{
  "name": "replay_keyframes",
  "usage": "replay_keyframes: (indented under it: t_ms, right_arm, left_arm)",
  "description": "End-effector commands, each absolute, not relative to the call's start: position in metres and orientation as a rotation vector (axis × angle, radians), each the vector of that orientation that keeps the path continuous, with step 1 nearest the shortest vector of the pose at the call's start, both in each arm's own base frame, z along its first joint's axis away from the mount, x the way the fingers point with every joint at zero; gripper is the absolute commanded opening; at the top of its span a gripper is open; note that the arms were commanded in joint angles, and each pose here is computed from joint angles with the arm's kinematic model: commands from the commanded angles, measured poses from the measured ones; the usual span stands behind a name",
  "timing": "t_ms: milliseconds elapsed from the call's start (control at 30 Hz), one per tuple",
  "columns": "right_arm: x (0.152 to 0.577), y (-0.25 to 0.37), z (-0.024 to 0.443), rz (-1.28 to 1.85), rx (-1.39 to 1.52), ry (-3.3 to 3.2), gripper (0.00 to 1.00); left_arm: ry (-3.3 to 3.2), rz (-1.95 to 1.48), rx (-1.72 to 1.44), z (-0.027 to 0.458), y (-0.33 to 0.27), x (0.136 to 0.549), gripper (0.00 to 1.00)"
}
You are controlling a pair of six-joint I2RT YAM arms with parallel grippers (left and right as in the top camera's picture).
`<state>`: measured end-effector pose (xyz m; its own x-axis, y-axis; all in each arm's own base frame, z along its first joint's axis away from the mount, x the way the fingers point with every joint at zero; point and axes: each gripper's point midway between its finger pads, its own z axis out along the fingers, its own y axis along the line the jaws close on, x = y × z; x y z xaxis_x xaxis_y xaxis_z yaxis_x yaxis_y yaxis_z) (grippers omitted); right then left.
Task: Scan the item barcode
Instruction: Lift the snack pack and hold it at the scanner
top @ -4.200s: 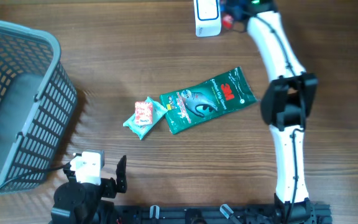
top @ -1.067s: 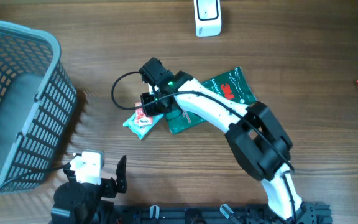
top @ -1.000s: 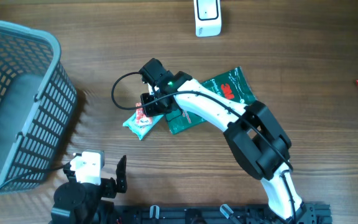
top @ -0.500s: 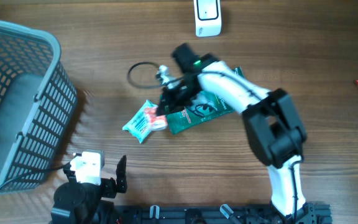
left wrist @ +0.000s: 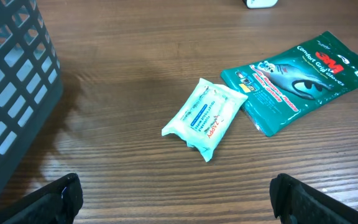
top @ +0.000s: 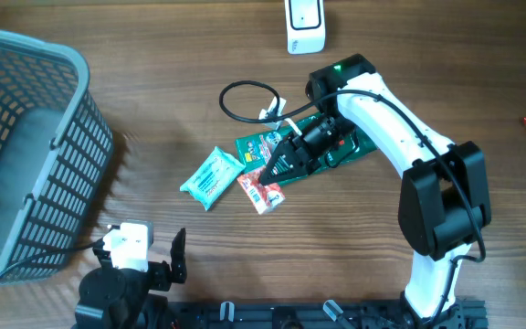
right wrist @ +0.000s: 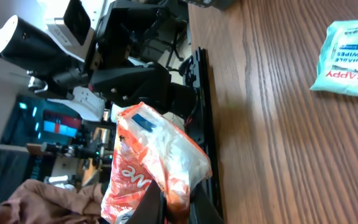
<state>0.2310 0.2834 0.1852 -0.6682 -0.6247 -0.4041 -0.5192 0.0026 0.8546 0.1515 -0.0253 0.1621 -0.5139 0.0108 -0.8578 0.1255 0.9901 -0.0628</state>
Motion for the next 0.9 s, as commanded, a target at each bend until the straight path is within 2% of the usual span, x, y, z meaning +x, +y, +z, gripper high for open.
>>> replay_keyframes:
  t_ms: [0,133,233,333,467,633,700,867]
  right_arm:
    - [0.226,0.28,0.184,-1.738,1.352,-2.151,0.05]
    - [0.244,0.27,0.151,-1.472,1.341,-2.31,0.05]
    - [0.314,0.239,0.09,-0.805,1.079,-2.811,0.05]
    - [0.369,0.203,0.073,-0.324,1.004,-3.095,0.05]
    - [0.434,0.178,0.084,0.118,1.023,-3.356,0.05]
    - [0.502,0.196,0.122,0.177,1.24,-3.618,0.04]
    - [0.526,0.189,0.141,0.27,1.216,-3.737,0.04]
    - [0.567,0.174,0.179,0.599,1.436,-3.805,0.04]
  left_arm:
    - [2.094,-0.154,0.094,0.165,-0.027,0.151,1.0]
    - [2.094,-0.154,0.094,0.165,-0.027,0.151,1.0]
    - [2.094,-0.154,0.094,0.165,-0.027,0.151,1.0]
    - [2.094,-0.154,0.094,0.165,-0.027,0.151,1.0]
    - [2.094,-0.154,0.094,0.165,-0.027,0.151,1.0]
    - [2.094,-0.154,0.094,0.165,-0.027,0.151,1.0]
    - [2.094,-0.154,0.094,0.165,-0.027,0.151,1.0]
    - [2.094,-0.154,0.094,0.165,-0.027,0.151,1.0]
